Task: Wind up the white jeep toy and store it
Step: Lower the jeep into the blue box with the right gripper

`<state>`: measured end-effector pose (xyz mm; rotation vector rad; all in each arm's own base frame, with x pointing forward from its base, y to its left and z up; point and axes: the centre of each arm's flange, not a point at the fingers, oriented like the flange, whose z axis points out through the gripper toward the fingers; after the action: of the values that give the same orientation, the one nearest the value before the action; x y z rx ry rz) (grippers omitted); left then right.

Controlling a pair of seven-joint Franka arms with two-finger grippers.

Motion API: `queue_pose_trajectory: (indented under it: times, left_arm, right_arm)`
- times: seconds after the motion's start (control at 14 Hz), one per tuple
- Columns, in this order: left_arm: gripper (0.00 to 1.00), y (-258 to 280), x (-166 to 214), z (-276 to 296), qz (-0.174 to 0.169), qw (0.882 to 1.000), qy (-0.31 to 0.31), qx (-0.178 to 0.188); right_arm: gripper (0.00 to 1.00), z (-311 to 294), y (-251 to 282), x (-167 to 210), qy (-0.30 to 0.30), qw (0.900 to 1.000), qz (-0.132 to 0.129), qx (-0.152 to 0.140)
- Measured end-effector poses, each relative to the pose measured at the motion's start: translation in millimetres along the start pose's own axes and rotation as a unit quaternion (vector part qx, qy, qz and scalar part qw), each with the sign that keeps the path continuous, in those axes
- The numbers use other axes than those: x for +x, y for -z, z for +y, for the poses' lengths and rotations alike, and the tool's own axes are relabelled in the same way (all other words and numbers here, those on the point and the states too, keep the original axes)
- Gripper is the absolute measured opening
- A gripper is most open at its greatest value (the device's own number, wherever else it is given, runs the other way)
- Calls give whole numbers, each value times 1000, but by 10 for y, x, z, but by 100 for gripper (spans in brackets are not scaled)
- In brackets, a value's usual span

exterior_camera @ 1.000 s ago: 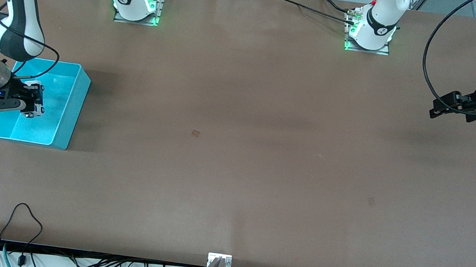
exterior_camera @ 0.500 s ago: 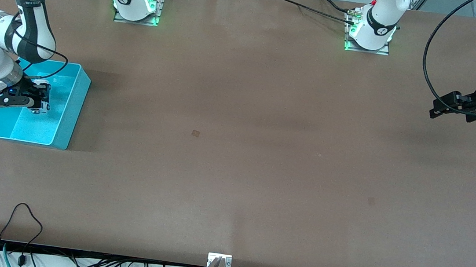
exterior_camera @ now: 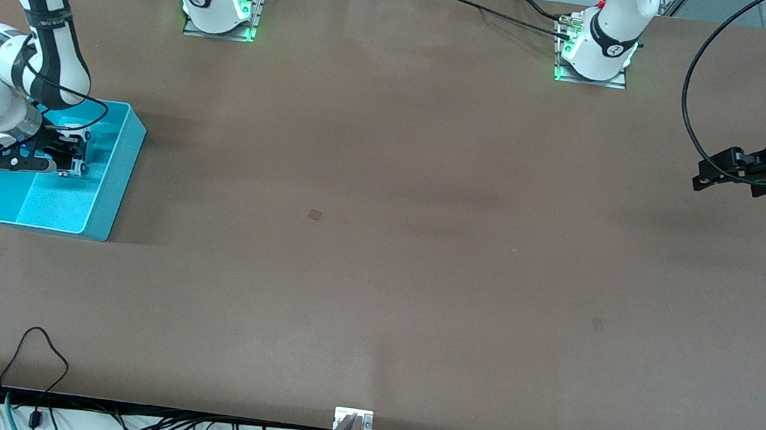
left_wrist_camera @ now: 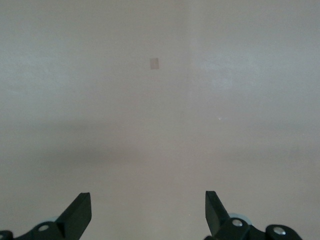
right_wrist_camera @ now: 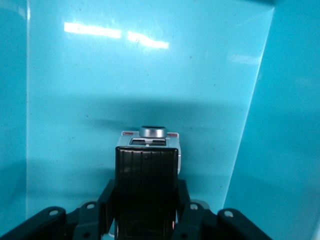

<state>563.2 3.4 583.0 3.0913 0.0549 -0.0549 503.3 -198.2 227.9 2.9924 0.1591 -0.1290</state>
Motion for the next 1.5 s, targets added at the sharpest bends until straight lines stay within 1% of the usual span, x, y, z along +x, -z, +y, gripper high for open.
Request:
queue_pose_trajectory:
  times: [0.57, 1.21, 1.36, 1.43, 1.5]
  left_arm:
    - [100, 0, 0, -2, 0, 1000, 0, 0]
    - [100, 2, 1, -8, 1, 1000, 1, 0]
    - [100, 6, -1, -8, 1, 1000, 1, 0]
    - [100, 5, -3, -8, 0, 1000, 1, 0]
    - [100, 4, -4, -8, 0, 1000, 2, 0]
  right_arm:
    - [51, -72, -135, -52, -9, 1000, -25, 9]
    - [51, -91, -146, -59, -11, 999, -31, 12]
    - [59, -116, -167, -58, -9, 999, -35, 14]
    - [60, -129, -180, -56, -8, 999, -37, 14]
    - [67, -136, -189, -55, -8, 999, -38, 14]
